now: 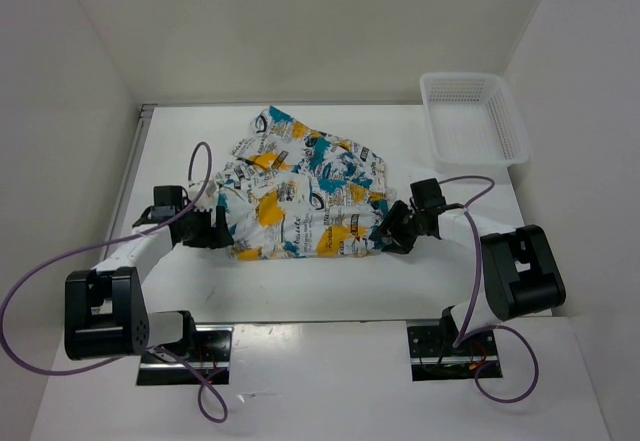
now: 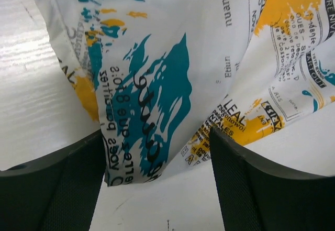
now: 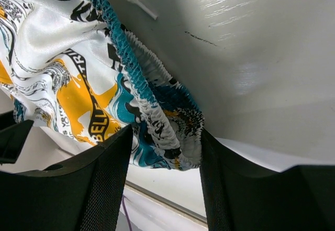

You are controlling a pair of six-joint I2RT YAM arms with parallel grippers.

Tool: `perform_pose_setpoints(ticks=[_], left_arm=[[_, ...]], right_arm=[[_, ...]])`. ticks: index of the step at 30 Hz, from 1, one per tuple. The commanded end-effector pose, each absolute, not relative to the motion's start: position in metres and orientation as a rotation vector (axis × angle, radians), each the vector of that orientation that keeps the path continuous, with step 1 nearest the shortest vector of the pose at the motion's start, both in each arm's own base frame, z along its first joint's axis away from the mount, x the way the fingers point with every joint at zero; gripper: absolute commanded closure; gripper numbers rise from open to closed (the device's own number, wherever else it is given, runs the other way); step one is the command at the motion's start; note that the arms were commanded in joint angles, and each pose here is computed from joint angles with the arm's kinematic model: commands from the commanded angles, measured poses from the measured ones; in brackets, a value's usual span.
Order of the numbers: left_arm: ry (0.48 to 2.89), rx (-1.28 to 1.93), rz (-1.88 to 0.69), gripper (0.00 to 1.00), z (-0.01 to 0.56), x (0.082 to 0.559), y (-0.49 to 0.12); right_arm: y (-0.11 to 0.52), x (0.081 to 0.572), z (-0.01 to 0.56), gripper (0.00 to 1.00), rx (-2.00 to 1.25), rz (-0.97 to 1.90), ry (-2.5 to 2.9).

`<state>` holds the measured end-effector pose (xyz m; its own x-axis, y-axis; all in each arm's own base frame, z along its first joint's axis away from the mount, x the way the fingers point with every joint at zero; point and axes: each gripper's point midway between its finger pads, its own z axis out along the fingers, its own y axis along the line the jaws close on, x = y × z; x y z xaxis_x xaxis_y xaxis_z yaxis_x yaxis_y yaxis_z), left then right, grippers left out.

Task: Fold and stack the shorts
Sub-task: Flatten the shorts out

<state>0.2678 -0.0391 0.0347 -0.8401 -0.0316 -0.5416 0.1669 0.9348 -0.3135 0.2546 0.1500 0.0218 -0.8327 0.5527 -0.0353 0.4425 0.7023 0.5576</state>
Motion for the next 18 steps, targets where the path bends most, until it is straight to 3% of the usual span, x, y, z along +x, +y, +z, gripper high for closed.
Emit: perform_pose_setpoints(ticks=[1, 8, 13, 18], left_arm=[[2.554, 0.079, -0.477, 0.2, 0.03, 0.25, -0.038], [2.576, 0.07, -0.468, 0.27, 0.024, 0.236, -0.038], [2.519, 0.045, -0.352, 0.08, 0.044, 0.229, -0.024], [2.554, -0.044, -0.28, 0.05, 0.05, 0.217, -0.007]], right_arm=[[0.15, 0.272, 0.03, 0.42, 0.739, 0.784, 2.66], [0.151, 0.277, 0.028, 0.42, 0.744, 0.78, 2.669], [0.151, 0.275, 0.027, 0.42, 0.749, 0.776, 2.677], [0.151, 0.276, 0.032, 0.42, 0.727, 0.782, 2.662]])
